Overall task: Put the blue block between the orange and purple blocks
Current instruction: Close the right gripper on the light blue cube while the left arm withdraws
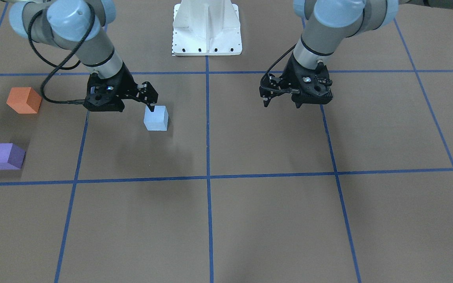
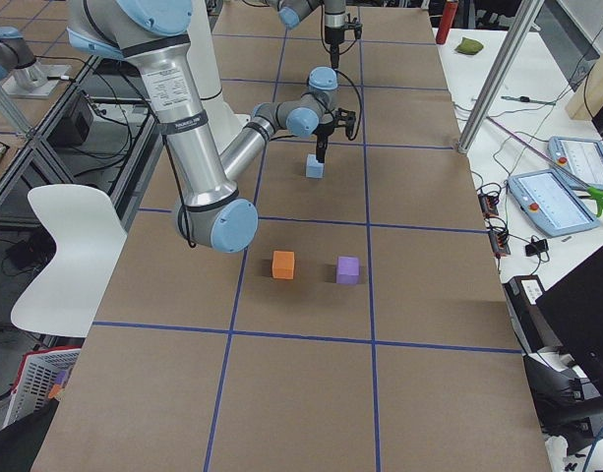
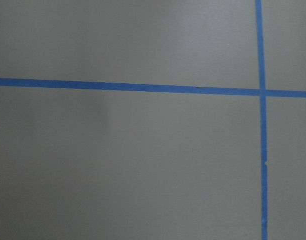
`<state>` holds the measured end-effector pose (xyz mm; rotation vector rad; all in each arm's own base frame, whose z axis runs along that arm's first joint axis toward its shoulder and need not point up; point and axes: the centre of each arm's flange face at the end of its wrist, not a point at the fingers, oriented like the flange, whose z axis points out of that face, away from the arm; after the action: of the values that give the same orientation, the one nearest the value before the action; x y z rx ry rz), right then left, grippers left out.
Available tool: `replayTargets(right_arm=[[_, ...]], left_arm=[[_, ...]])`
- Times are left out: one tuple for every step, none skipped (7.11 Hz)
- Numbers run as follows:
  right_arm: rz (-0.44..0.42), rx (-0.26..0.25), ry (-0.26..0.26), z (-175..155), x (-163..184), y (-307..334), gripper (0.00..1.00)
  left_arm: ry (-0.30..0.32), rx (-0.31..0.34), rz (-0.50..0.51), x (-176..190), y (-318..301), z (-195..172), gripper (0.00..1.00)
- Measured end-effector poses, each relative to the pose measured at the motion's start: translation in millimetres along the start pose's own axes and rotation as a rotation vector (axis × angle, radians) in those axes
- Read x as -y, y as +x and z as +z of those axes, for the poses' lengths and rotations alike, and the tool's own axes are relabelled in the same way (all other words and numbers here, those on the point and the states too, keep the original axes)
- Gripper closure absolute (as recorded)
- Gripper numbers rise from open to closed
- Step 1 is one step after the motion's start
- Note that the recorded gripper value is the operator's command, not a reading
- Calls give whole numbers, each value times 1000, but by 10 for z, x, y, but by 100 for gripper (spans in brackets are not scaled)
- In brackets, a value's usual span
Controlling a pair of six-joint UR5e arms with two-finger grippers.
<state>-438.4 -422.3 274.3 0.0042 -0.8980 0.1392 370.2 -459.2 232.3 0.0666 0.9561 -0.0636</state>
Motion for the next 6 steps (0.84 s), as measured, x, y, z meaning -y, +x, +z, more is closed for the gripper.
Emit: replayTargets(right_arm=[[5, -23, 10, 181, -116, -94, 1], [2, -43, 18, 323, -199, -131, 1], [-4, -62, 23, 444, -272, -147, 1], [-12, -73, 29, 516, -325, -160, 1], [-16, -80, 31, 559, -354, -161, 1], [-18, -87, 31, 596, -359, -151, 1]], left_arm=[[1, 0, -4, -13, -84, -42, 0], [1, 1, -6, -20, -114, -53, 0], [1, 2, -7, -23, -128, -52, 0], [0, 3, -8, -18, -136, -46, 0], [-1, 5, -9, -14, -142, -33, 0], [-1, 6, -10, -12, -145, -28, 0]])
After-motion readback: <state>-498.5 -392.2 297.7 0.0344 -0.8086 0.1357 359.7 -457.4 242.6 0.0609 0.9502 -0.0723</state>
